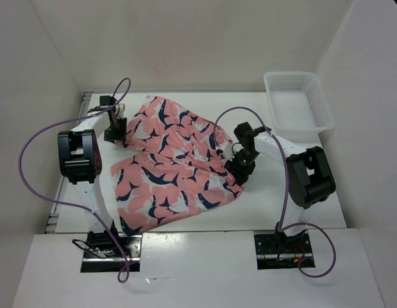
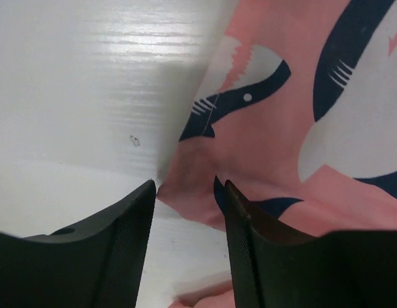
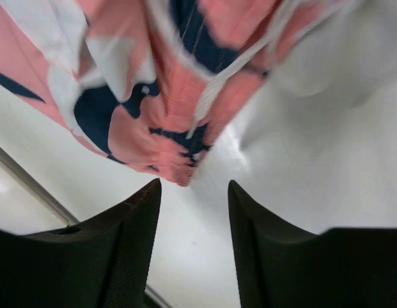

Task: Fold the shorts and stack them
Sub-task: Flatten the shorts out, then fold the shorts

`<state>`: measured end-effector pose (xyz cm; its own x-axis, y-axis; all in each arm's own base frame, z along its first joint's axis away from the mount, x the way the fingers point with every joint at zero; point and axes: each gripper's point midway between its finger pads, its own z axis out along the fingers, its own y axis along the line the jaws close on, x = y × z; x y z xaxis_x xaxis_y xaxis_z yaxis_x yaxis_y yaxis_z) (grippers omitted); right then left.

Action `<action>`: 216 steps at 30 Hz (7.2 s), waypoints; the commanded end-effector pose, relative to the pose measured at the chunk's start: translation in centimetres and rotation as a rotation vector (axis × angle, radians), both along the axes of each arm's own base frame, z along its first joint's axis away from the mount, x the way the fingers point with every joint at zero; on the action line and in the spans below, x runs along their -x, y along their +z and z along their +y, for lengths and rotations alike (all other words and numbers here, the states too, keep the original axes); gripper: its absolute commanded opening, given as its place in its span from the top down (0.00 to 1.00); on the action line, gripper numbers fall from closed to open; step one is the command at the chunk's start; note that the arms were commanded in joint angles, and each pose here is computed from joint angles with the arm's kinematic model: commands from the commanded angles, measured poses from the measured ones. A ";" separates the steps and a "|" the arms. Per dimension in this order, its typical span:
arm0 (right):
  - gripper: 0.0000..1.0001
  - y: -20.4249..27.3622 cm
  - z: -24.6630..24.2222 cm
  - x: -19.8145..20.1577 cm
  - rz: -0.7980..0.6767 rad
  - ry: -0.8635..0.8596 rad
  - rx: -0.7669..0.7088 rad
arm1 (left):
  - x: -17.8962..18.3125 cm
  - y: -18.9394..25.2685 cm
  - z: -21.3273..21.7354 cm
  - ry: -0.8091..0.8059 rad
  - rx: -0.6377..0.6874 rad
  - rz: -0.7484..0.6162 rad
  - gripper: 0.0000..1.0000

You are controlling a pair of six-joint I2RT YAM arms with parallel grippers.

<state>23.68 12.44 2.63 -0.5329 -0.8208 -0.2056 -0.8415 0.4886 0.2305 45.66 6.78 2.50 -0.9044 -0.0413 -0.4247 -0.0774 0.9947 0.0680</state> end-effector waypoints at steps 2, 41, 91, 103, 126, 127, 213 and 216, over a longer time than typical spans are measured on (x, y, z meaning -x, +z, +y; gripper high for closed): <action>0.41 8.6 2.3 -7.1 -0.223 -0.089 -0.170 | -1.4 5.6 -0.8 -0.029 0.022 -0.118 0.43; 0.36 7.1 5.1 -1.9 -0.700 0.298 -0.113 | 34.3 2.7 -16.7 -0.862 -0.066 0.366 0.13; 0.33 -0.5 4.1 2.3 -0.541 0.868 -0.032 | 24.9 3.6 -18.6 -0.641 0.048 0.277 0.97; 1.00 -0.4 7.0 1.7 -0.493 0.773 -0.015 | 24.4 4.1 -17.6 -0.607 0.030 0.261 0.98; 1.00 12.5 11.4 -8.3 -0.395 0.056 -0.491 | -10.3 24.8 -14.6 -0.106 -0.183 -0.789 0.99; 1.00 12.3 11.1 -8.9 -0.395 0.037 -0.490 | -11.4 24.8 -15.0 -0.111 -0.175 -0.803 0.99; 0.90 3.7 11.2 -7.1 -0.491 0.264 -0.098 | 2.3 11.3 -5.3 -0.103 0.398 0.090 0.98; 0.83 4.6 11.0 -5.1 -0.457 0.320 -0.141 | 10.1 9.7 -7.6 -0.118 0.365 0.195 0.96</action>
<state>31.99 23.78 5.77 -0.1651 -0.8720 -0.4608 -0.9330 0.2896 -0.2138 40.08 2.18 10.11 -0.9758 -0.1205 -0.1826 -0.0598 0.9497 -0.3073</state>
